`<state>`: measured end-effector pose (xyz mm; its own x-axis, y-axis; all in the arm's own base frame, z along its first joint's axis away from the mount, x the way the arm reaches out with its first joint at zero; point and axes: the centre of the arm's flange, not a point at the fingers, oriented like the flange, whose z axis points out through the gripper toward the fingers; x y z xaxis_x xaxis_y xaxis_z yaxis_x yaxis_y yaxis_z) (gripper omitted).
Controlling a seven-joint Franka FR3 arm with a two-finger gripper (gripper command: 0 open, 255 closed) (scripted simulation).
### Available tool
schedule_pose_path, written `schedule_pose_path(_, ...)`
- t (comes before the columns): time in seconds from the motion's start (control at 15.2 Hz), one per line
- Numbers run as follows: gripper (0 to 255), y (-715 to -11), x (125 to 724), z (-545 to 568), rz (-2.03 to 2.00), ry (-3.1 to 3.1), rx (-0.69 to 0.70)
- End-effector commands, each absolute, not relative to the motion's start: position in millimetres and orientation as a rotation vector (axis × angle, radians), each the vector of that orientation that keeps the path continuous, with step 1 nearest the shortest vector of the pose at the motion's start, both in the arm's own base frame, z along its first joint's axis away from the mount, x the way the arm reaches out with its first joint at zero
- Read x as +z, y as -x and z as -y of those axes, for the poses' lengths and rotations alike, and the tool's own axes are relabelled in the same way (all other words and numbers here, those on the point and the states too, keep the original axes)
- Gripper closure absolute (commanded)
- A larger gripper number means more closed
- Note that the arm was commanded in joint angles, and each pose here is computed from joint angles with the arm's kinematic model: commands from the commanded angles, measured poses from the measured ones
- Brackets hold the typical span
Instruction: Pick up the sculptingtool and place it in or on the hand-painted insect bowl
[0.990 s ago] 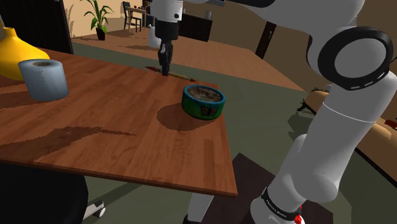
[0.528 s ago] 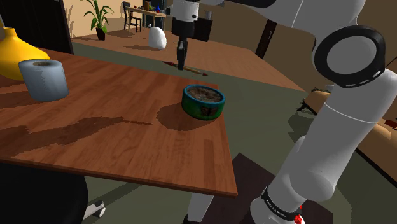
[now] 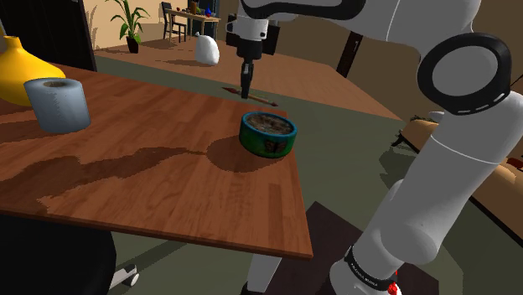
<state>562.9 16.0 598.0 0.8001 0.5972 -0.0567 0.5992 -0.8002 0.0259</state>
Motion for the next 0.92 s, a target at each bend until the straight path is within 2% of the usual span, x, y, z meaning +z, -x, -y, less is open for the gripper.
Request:
schedule_pose_path(0.0, 255, -563, 588, -16, -0.978, -2.94, -0.07)
schedule_pose_path(0.46, 255, -563, 548, -16, -0.978, -2.94, -0.07)
schedule_pose_path(0.86, 255, -563, 548, -16, -0.978, -2.94, -0.07)
